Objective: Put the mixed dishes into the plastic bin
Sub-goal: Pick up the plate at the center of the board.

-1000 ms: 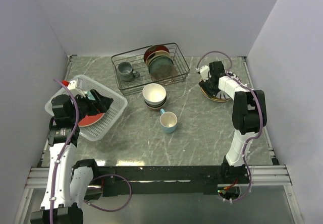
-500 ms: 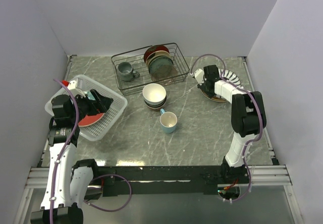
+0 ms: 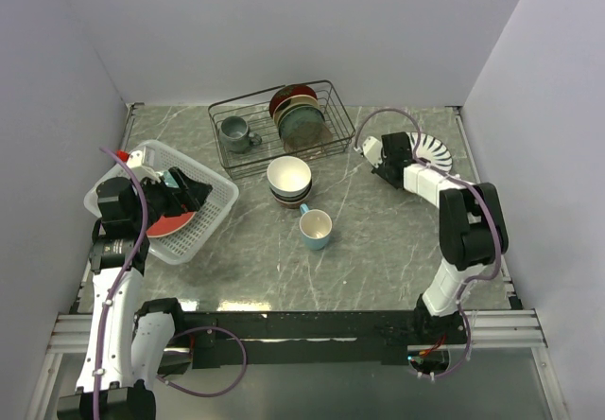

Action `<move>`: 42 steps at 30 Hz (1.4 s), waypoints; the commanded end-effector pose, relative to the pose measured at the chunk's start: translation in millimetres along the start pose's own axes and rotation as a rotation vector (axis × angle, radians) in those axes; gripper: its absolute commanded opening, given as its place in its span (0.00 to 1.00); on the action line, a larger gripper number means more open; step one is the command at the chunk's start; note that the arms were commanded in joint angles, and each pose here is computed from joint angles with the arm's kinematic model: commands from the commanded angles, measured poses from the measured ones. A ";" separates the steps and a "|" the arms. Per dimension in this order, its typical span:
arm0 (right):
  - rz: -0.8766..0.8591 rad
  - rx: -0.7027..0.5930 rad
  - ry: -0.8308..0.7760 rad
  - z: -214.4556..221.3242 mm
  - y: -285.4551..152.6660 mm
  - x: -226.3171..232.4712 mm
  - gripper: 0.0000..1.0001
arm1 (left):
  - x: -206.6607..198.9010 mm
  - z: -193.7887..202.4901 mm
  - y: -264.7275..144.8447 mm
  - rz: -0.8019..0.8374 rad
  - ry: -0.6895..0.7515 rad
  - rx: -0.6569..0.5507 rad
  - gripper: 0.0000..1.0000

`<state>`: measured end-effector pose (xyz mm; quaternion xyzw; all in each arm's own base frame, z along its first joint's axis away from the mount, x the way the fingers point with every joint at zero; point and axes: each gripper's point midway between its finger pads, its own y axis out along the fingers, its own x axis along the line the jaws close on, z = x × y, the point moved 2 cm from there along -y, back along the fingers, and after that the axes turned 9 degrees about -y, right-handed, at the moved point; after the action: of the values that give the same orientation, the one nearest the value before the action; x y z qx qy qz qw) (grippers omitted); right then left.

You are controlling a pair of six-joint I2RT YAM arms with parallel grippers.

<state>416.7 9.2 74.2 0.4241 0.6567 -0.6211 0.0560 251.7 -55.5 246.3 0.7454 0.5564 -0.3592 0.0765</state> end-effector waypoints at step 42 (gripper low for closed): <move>0.379 -0.389 -0.349 -40.3 -204.4 -32.4 0.00 | -74.6 26.4 15.0 0.469 -0.342 0.229 0.99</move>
<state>330.0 49.0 205.7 0.3732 0.6738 -0.5642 0.2974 251.4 -105.5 226.4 0.7523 0.3933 -0.5145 0.1210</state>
